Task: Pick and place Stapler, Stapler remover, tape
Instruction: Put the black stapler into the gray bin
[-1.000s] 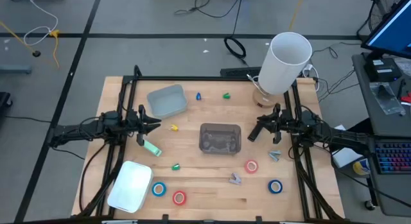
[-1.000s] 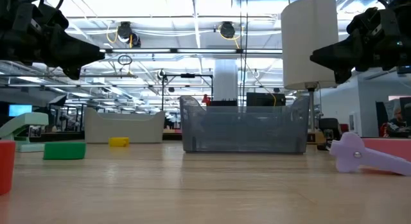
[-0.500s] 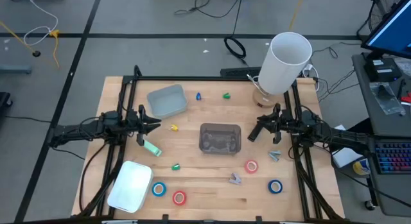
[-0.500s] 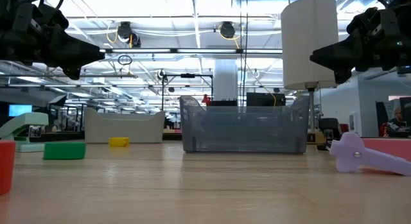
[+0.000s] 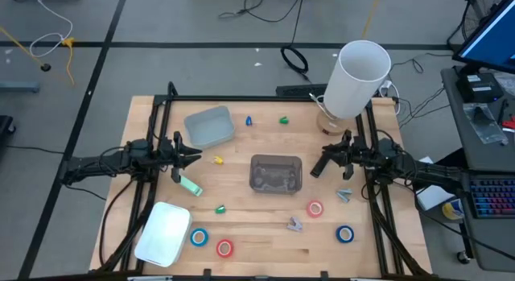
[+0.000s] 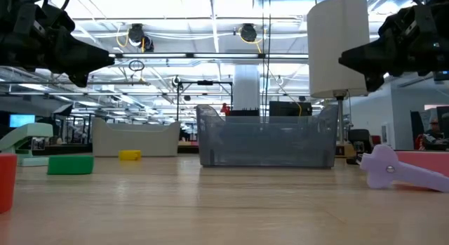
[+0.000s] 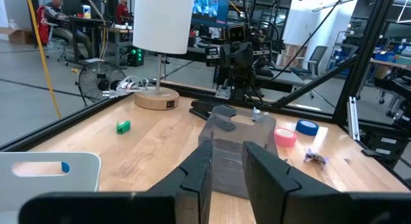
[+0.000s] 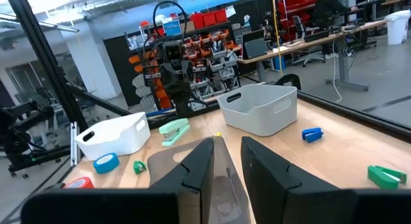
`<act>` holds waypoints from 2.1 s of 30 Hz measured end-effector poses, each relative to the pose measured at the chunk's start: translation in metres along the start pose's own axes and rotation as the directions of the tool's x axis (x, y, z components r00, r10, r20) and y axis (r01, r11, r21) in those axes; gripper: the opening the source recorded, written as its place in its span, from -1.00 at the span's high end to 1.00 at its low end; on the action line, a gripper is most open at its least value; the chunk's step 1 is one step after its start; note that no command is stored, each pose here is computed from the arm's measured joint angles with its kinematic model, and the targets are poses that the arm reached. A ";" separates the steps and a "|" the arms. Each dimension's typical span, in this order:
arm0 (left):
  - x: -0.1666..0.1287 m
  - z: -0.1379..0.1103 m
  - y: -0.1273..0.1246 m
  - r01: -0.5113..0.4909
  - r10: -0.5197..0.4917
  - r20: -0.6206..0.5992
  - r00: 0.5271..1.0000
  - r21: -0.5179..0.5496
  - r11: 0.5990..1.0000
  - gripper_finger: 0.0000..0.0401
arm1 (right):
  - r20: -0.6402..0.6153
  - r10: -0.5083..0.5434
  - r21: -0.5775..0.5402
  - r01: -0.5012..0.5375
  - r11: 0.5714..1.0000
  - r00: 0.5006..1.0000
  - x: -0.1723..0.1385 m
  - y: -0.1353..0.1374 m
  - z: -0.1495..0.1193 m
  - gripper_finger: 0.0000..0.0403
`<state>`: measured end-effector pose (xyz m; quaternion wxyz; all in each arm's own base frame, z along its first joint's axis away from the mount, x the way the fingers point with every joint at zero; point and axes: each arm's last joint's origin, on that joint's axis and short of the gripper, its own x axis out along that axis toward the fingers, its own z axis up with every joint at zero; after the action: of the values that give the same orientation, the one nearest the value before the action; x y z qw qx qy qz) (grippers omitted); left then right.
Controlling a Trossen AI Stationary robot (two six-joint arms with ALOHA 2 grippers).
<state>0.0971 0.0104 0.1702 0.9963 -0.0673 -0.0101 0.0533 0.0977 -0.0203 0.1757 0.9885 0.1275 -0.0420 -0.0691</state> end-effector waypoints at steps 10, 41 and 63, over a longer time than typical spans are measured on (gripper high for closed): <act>0.000 0.000 0.000 -0.001 0.001 0.000 1.000 0.064 0.998 0.57 | -0.033 -0.009 -0.025 0.008 1.000 0.999 0.000 -0.001 -0.003 0.65; 0.000 0.000 0.000 -0.004 0.004 0.001 1.000 0.124 0.992 0.57 | -0.031 -0.036 0.068 0.038 0.997 0.999 0.002 -0.002 -0.003 0.65; 0.000 0.000 0.001 -0.026 0.026 0.005 1.000 0.157 0.987 0.57 | -0.183 -0.103 0.144 0.130 0.981 0.978 0.001 -0.005 -0.014 0.65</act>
<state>0.0970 0.0112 0.1705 0.9977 0.0112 -0.0066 0.0672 0.0995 -0.0222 0.1611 0.9696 0.2121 0.0474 -0.1122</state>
